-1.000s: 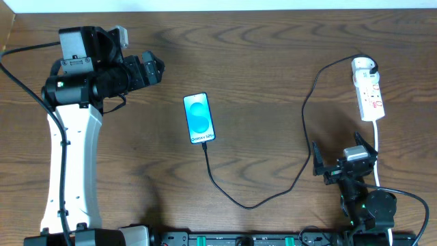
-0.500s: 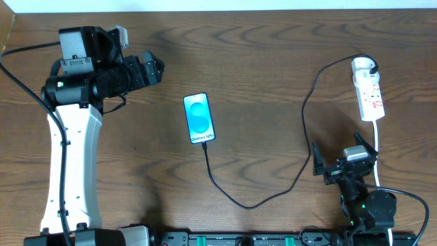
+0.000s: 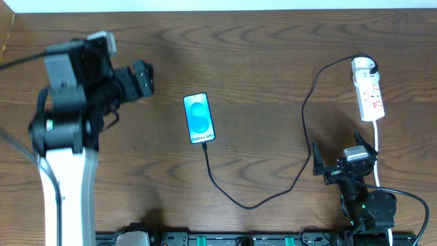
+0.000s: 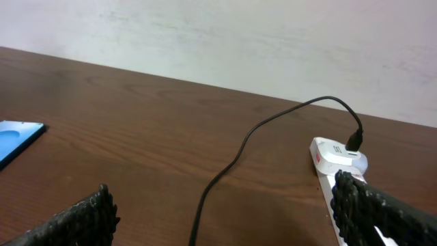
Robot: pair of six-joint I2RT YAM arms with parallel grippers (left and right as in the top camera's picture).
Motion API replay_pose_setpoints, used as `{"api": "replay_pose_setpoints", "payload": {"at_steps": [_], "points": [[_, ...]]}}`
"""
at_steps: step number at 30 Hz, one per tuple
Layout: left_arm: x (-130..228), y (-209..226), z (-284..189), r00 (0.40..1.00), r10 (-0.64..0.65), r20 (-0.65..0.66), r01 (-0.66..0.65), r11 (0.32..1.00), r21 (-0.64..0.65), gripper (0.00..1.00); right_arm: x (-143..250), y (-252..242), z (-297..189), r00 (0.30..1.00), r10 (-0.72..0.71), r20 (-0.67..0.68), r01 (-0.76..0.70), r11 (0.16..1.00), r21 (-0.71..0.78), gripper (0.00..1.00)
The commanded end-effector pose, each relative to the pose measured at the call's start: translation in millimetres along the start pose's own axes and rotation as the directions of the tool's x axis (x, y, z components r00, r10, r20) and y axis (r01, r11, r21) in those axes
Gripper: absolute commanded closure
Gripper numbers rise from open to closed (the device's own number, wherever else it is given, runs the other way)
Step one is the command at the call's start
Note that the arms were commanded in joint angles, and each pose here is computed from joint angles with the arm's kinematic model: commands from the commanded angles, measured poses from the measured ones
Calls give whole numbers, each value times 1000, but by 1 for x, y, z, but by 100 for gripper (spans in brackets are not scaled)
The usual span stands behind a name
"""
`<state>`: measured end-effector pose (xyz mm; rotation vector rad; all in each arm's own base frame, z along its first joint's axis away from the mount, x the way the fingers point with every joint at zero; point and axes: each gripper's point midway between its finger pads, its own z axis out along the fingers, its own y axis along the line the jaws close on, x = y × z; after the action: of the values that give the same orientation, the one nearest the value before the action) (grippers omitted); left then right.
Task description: Plug charger to phone and switch on socket
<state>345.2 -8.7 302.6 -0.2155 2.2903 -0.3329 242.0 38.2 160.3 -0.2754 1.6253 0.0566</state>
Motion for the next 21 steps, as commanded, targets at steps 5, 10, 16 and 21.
{"api": "replay_pose_setpoints", "payload": {"at_steps": [5,10,16,21], "points": [[26,19,-33,994,30,109,-18,994,-111,2,0,3,0,1000,-13,5,13,1000,-10,1],[42,21,-33,978,49,201,-32,996,-86,2,0,3,0,1000,-13,5,13,1000,-10,1],[68,29,-22,937,75,341,-57,996,-62,2,0,3,0,1000,-13,5,13,1000,-10,1],[89,35,-18,890,92,446,-79,996,-48,2,0,3,0,1000,-13,5,13,1000,-10,1]]}}
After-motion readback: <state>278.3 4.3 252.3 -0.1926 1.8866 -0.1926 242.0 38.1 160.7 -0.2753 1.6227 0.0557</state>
